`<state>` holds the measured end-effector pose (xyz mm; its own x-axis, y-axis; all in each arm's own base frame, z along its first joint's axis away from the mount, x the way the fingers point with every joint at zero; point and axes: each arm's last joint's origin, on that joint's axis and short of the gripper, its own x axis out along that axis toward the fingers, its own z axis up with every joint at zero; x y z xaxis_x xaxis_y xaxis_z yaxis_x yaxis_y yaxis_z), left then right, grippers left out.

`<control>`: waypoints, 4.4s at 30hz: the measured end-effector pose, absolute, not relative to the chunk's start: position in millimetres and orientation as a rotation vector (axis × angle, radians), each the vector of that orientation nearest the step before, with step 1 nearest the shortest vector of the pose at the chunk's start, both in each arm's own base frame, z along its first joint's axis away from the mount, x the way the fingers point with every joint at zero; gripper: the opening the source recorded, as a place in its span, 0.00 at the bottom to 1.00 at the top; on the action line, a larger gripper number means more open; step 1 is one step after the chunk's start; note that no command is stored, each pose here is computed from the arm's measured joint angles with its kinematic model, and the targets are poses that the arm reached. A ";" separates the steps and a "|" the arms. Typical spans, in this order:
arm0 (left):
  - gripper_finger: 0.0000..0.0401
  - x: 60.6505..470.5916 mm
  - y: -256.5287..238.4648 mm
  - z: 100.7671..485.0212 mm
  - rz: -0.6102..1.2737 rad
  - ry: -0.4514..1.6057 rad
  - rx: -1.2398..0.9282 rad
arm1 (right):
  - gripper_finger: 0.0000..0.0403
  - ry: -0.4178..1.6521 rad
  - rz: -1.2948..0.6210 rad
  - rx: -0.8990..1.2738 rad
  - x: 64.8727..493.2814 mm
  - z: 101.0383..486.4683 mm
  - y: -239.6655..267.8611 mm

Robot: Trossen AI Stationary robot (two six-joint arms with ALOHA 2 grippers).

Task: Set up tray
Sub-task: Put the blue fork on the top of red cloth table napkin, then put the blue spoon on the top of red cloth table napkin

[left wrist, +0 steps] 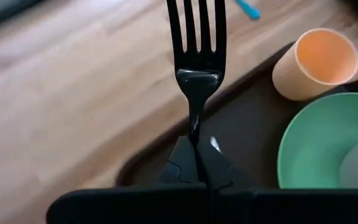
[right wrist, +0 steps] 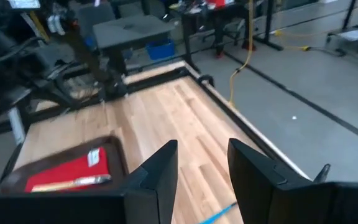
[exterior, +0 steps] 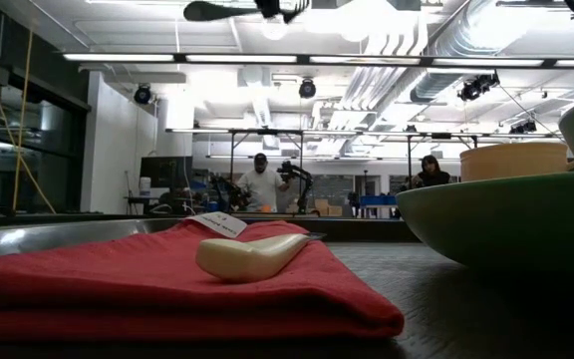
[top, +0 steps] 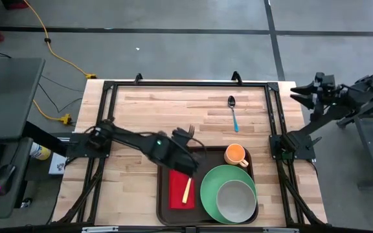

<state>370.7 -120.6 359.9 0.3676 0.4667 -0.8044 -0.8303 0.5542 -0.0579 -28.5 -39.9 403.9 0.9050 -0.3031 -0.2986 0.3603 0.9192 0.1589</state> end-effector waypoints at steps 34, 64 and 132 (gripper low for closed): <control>0.03 427.7 -174.3 199.0 1.096 1.235 -0.765 | 0.29 0.359 -0.223 0.223 -34.2 401.4 -39.6; 0.10 441.1 -181.9 168.9 1.039 1.302 -0.848 | 0.29 0.379 -0.175 0.207 -34.2 401.0 -38.3; 0.47 423.5 -122.4 264.3 0.928 1.137 -0.462 | 0.29 0.390 -0.226 0.233 -35.3 398.4 -39.9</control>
<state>423.5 -122.4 264.3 0.1194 0.3883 -0.9138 -0.8178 0.5604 0.1313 -35.3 -39.9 398.4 0.9006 -0.1724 -0.3991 0.2611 0.9485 0.1795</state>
